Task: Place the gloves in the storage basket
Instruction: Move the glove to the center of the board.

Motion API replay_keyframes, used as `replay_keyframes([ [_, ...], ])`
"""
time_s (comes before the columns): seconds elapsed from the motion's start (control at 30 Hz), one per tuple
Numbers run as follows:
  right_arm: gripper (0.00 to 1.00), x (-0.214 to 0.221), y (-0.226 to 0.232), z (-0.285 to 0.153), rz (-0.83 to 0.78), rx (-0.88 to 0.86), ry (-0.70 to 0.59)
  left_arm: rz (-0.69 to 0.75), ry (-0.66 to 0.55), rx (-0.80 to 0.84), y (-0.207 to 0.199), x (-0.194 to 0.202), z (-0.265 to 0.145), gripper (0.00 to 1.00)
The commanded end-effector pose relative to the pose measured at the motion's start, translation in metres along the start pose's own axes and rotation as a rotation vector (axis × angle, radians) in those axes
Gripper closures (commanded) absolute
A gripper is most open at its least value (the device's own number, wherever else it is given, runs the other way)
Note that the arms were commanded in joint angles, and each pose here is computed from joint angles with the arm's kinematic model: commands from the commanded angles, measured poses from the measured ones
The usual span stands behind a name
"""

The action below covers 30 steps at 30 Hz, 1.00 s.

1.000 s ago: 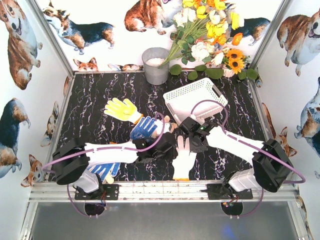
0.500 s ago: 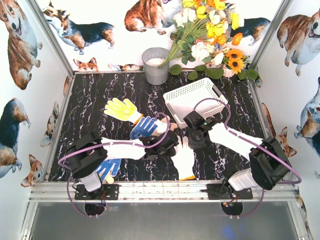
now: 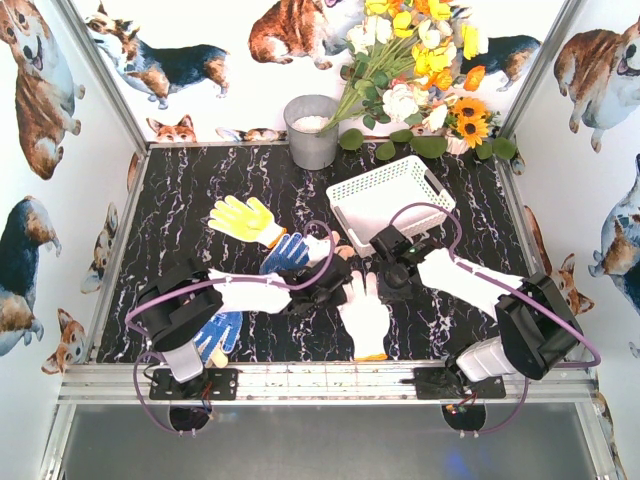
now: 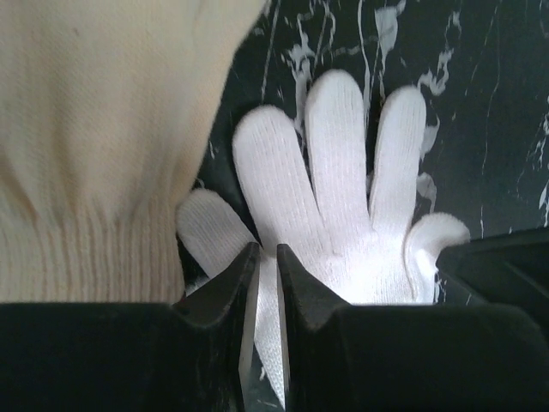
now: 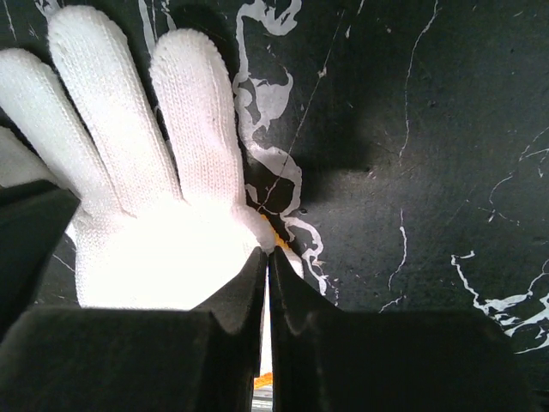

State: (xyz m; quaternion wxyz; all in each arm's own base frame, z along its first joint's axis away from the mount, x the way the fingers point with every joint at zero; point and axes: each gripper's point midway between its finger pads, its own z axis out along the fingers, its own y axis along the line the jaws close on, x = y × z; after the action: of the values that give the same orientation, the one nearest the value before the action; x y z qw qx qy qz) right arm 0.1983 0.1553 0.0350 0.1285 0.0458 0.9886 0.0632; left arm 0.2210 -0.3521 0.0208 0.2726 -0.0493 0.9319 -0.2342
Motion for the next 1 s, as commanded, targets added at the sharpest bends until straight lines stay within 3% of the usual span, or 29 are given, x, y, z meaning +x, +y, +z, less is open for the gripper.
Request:
replay_keyframes([
  [0.0, 1.00, -0.016, 0.011, -0.005, 0.025, -0.060, -0.044, 0.041, -0.011, -0.114, 0.039, -0.009, 0.012, 0.90],
  [0.37, 0.99, -0.026, 0.005, -0.011, 0.040, -0.047, -0.039, 0.116, -0.033, -0.082, 0.032, -0.025, 0.021, 0.89],
  [0.53, 0.66, -0.029, 0.002, -0.034, 0.033, -0.054, -0.075, 0.150, -0.048, -0.066, 0.030, -0.035, 0.026, 0.87],
  [0.63, 0.54, -0.024, 0.001, -0.047, 0.028, -0.069, -0.072, 0.176, -0.057, -0.040, 0.018, -0.045, 0.022, 0.84],
  [0.7, 0.51, -0.016, 0.000, -0.052, 0.029, -0.082, -0.047, 0.182, -0.067, -0.011, 0.007, -0.053, 0.014, 0.78],
  [0.8, 0.49, 0.002, 0.002, -0.055, 0.047, -0.121, 0.013, 0.178, -0.068, 0.028, -0.006, -0.059, 0.000, 0.60],
  [0.97, 0.49, 0.033, 0.018, -0.051, 0.106, -0.260, 0.111, 0.149, -0.015, 0.122, -0.024, -0.044, -0.021, 0.55],
])
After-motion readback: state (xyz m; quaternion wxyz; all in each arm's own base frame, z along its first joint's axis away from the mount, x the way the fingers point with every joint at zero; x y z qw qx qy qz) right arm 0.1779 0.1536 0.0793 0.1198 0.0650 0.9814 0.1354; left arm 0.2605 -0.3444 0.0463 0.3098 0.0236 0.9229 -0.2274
